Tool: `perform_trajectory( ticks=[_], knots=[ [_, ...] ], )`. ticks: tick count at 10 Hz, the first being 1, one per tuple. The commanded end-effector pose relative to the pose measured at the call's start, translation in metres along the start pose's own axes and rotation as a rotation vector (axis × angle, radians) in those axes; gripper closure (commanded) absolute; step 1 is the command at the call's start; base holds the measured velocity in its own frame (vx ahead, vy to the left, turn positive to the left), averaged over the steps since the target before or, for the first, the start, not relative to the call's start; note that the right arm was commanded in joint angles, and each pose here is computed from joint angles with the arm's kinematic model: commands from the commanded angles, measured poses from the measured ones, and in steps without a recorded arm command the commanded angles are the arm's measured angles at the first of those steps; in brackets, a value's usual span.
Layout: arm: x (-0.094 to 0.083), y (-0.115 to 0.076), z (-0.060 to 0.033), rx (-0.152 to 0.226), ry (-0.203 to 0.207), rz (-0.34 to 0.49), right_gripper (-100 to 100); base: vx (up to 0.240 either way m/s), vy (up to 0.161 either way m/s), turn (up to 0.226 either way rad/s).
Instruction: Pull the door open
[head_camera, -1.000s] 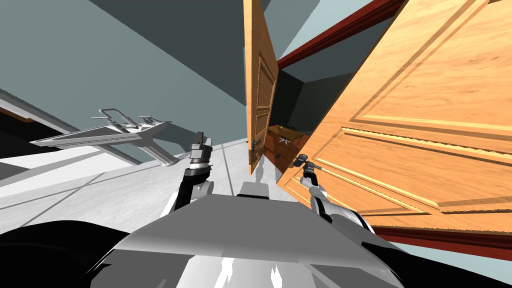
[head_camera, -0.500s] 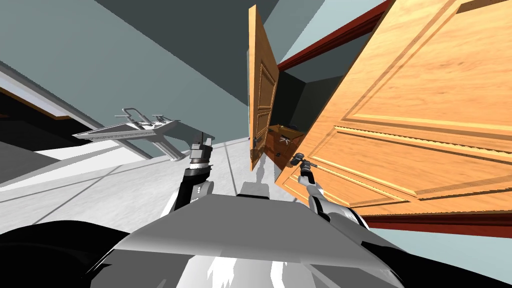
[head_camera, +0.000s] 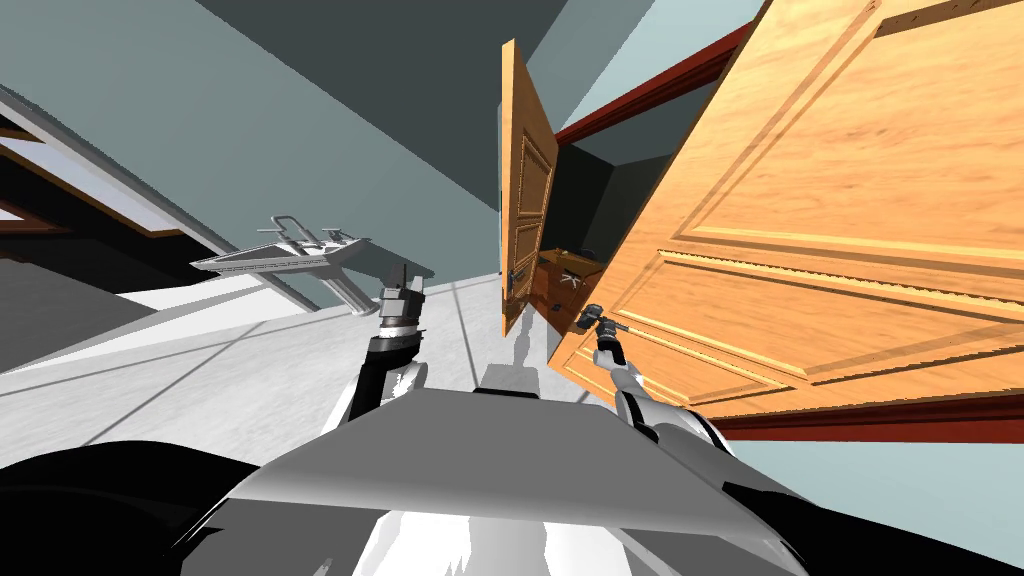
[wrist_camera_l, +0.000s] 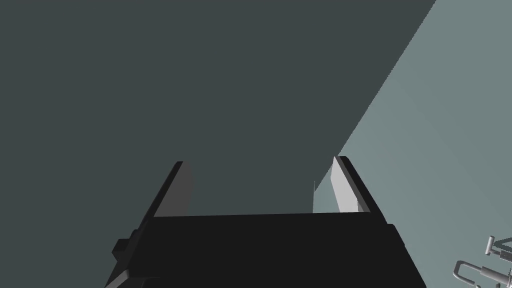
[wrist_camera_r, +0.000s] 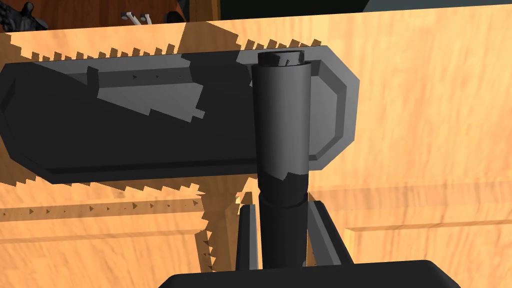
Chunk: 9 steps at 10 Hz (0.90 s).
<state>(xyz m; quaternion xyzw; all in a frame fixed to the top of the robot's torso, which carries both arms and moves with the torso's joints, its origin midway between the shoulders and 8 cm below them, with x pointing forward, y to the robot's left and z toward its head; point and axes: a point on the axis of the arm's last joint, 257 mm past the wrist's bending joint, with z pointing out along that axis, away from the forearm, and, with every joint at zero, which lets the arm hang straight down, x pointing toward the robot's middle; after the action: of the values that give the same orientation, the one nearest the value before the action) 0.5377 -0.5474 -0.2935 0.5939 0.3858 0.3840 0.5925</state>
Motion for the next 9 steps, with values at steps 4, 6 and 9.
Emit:
perform_trajectory(
  ticks=[4,6,9],
  knots=[
    [0.017,0.002,0.0024,-0.004,0.032,0.002,100,-0.136,-0.016,0.038],
    [0.03,0.002,0.0027,-0.004,0.057,0.001,100,-0.186,-0.043,0.054],
    [0.051,0.001,0.0026,-0.004,0.1,0.001,100,-0.187,-0.067,0.064]
  ],
)
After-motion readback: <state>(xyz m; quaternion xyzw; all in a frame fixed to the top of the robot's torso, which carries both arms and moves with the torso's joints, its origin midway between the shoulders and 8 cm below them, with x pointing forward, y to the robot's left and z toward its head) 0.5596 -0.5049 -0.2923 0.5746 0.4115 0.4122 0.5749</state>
